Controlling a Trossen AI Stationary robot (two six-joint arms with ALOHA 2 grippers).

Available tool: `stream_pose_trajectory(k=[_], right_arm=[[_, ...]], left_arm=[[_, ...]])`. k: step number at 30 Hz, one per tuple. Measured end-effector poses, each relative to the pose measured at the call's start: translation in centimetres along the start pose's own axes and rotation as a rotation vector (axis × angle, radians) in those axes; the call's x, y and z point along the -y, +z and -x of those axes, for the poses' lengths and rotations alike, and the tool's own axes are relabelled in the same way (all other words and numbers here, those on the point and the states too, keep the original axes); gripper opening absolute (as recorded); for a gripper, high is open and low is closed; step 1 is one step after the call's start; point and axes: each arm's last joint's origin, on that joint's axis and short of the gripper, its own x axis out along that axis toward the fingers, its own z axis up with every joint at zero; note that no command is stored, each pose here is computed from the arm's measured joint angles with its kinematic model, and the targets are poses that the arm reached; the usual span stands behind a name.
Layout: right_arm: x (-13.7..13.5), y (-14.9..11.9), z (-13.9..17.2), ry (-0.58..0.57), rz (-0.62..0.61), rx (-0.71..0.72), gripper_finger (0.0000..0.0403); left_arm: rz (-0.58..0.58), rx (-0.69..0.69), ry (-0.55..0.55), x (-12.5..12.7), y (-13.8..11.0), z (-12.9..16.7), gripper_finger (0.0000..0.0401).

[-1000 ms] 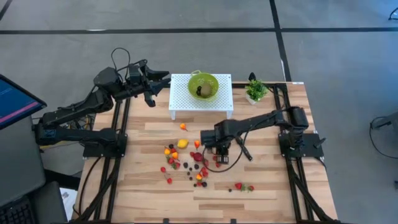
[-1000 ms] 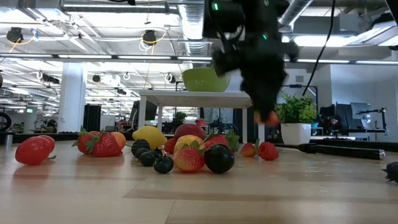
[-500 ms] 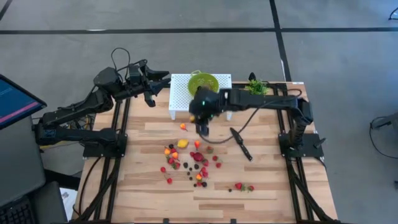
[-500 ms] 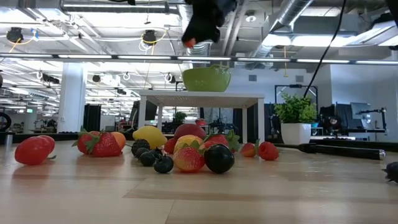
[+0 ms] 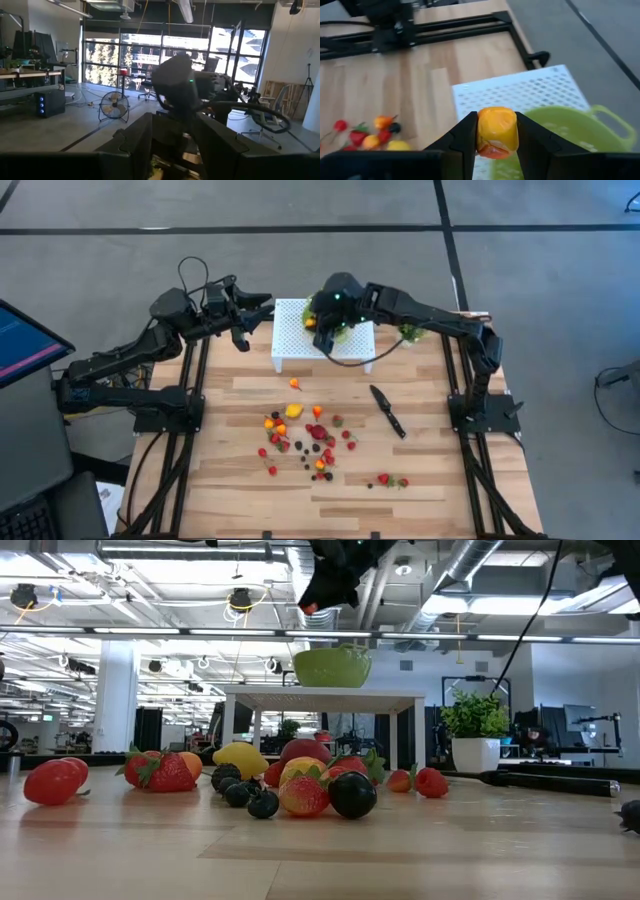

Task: Pick & Place Fruit
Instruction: Put the yellow peach into the green strainer bowl

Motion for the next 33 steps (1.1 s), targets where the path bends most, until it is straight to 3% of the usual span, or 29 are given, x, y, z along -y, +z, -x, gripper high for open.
stream_pose_trajectory(k=[15,33], right_arm=[[5.8,-1.6,-0.4,-0.108,-0.094,-0.017,0.0108],[9.8,-5.5,-2.4,-0.179,-0.217,-0.077,0.0108]], left_arm=[[0.0,0.002,-0.001,0.0,0.0,0.0,0.0142],[0.0,0.003,-0.001,0.0,0.0,0.0,0.0142]])
